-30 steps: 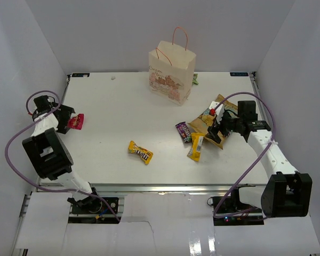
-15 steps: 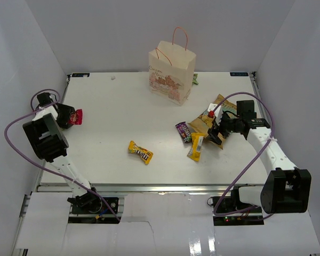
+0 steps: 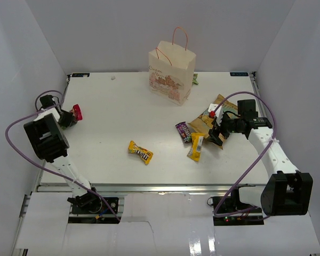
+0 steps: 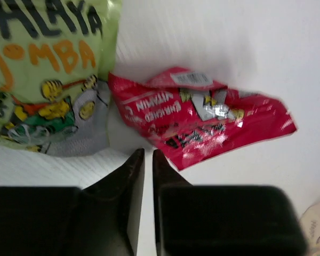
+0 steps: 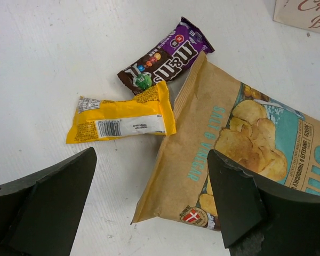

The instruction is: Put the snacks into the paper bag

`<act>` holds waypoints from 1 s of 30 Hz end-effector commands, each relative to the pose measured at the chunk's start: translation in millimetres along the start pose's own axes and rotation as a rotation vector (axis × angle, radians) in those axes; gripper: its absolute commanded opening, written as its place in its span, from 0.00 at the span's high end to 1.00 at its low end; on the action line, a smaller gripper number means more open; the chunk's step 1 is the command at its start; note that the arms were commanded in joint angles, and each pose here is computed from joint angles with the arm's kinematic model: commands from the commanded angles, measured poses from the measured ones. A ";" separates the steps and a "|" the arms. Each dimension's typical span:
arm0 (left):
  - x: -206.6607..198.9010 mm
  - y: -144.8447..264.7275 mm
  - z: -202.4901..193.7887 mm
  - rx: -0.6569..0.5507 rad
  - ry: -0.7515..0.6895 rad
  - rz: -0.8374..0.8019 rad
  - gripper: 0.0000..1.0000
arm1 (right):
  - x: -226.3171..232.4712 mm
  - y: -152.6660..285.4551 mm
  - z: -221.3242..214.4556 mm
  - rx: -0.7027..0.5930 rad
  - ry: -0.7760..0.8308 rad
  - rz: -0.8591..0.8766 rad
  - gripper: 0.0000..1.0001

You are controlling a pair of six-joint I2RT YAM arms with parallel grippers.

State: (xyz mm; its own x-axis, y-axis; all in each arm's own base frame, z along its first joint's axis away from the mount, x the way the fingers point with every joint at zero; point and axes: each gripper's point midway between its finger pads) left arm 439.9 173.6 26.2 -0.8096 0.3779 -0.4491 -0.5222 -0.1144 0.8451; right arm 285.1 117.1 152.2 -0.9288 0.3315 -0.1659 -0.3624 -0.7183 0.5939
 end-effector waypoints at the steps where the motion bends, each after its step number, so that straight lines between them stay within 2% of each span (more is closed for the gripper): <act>1: -5.4 13.7 -20.1 0.027 -0.117 -0.035 0.80 | 2.5 10.1 22.6 -0.060 0.042 0.012 0.10; 4: -12.4 21.2 -28.8 0.022 -0.164 -0.078 0.90 | 4.4 10.6 24.3 -0.069 0.040 0.015 0.10; 8: -34.1 43.7 -24.4 -0.035 -0.219 -0.153 0.89 | 5.9 11.5 24.5 -0.069 0.037 0.015 0.10; 10: -48.9 57.6 -7.2 -0.097 -0.262 -0.181 0.75 | 6.7 11.8 23.6 -0.067 0.035 0.013 0.10; 11: -52.3 61.3 -0.3 -0.122 -0.278 -0.180 0.56 | 7.4 11.9 23.3 -0.066 0.033 0.014 0.10; 13: -55.0 66.3 15.5 -0.173 -0.313 -0.149 0.44 | 9.3 11.1 21.2 -0.064 0.028 0.017 0.10; 14: -64.1 71.3 28.0 -0.210 -0.372 -0.151 0.30 | 9.7 11.2 21.0 -0.064 0.026 0.017 0.10; 16: -68.2 73.5 39.3 -0.264 -0.460 -0.103 0.23 | 10.5 10.9 19.9 -0.063 0.025 0.016 0.10; 17: -78.7 72.8 40.3 -0.280 -0.567 -0.101 0.20 | 11.6 9.8 17.9 -0.060 0.019 0.020 0.10; 19: -82.9 69.7 41.2 -0.301 -0.668 -0.063 0.06 | 12.1 9.1 16.8 -0.060 0.018 0.021 0.10; 26: -75.9 42.0 43.2 -0.279 -0.929 -0.014 0.05 | 9.7 5.7 11.9 -0.045 0.008 0.024 0.10; 30: -68.5 28.4 48.3 -0.274 -0.983 0.031 0.07 | 4.9 4.7 10.7 -0.031 0.011 0.023 0.10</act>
State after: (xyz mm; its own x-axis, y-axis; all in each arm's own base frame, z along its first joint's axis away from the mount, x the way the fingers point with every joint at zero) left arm 491.2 170.8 86.4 -0.3469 0.9379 0.0105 -0.6497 -0.2484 0.7185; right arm 274.4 121.6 158.0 -0.9374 0.3140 -0.1504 -0.3411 -0.7420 0.5771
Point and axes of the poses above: each gripper's point midway between its finger pads, its own y axis back along the fingers, its own x axis along the line the jaws close on, z = x × y, and after that the axes turned 1 degree about y, right-handed
